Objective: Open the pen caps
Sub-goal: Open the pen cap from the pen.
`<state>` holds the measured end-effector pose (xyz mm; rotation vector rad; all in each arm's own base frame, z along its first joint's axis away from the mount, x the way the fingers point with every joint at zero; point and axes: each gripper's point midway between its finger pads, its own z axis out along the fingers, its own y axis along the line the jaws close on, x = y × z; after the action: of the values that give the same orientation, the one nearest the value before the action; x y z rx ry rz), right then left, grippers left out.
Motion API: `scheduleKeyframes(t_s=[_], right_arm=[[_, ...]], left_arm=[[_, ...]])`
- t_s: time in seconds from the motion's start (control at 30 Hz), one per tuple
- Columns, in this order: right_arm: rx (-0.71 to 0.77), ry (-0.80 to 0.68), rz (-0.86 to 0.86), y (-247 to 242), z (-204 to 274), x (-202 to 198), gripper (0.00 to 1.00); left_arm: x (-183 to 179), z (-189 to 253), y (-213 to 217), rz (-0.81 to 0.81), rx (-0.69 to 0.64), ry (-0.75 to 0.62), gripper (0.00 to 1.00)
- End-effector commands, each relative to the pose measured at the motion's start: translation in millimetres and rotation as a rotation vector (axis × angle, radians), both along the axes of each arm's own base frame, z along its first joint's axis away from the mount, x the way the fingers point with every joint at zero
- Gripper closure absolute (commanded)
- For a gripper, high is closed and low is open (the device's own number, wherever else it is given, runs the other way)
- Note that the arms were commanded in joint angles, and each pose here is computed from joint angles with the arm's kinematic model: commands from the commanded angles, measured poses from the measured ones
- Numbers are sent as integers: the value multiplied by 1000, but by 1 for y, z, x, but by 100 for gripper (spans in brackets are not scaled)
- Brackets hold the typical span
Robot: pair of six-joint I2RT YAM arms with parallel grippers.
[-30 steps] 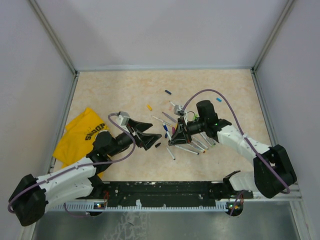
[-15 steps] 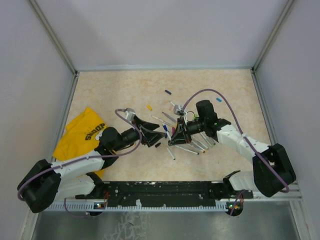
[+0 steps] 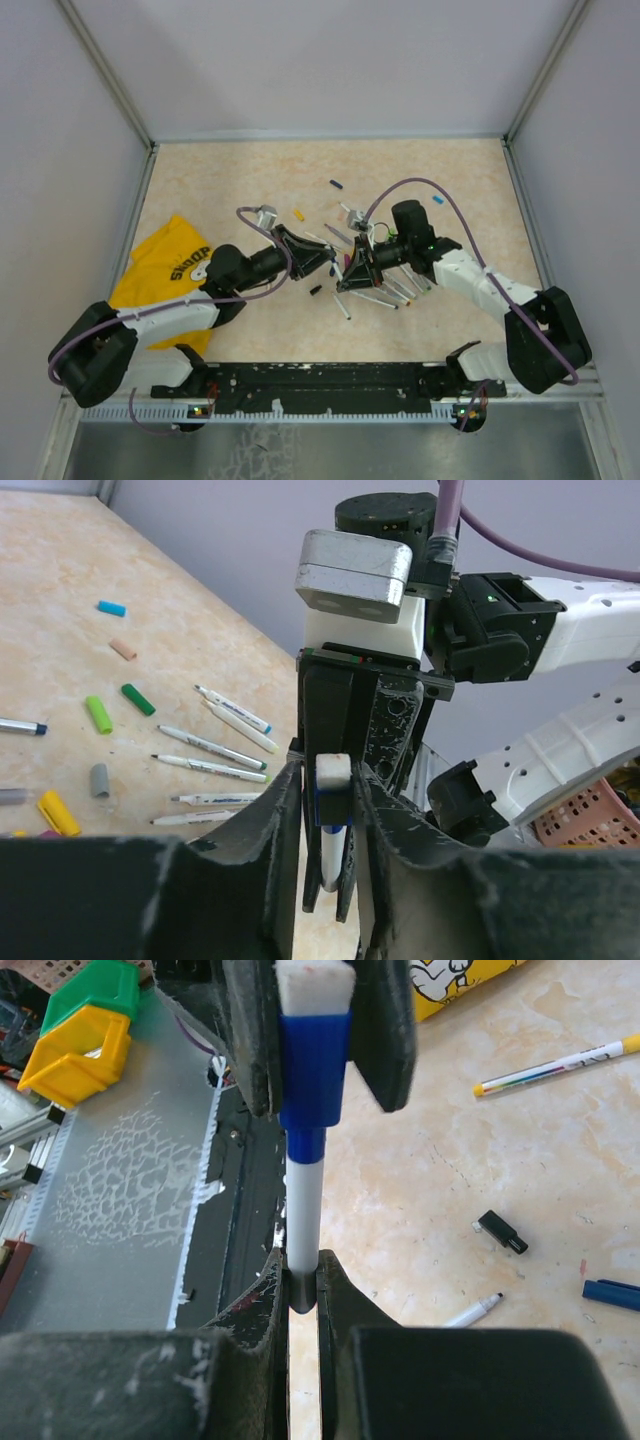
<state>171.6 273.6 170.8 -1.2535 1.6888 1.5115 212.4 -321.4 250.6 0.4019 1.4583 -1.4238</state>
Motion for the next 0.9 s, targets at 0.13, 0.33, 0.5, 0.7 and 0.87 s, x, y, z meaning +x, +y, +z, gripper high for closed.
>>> scheduleKeyframes(t_s=[0.13, 0.33, 0.5, 0.7, 0.87], right_arm=[[44, -59, 16, 3, 17, 9, 100], [75, -82, -20, 5, 35, 13, 63], [103, -81, -49, 5, 39, 13, 60], [108, -59, -28, 5, 38, 10, 97], [95, -2, -10, 8, 32, 6, 100]], left_arm=[[-4, 13, -12, -77, -34, -20, 100], [-11, 9, -11, -105, -64, 0, 100], [-12, 9, -11, -107, -76, -1, 100], [-5, 13, -8, -63, -89, -17, 100], [25, 48, 17, 70, -161, -83, 100]])
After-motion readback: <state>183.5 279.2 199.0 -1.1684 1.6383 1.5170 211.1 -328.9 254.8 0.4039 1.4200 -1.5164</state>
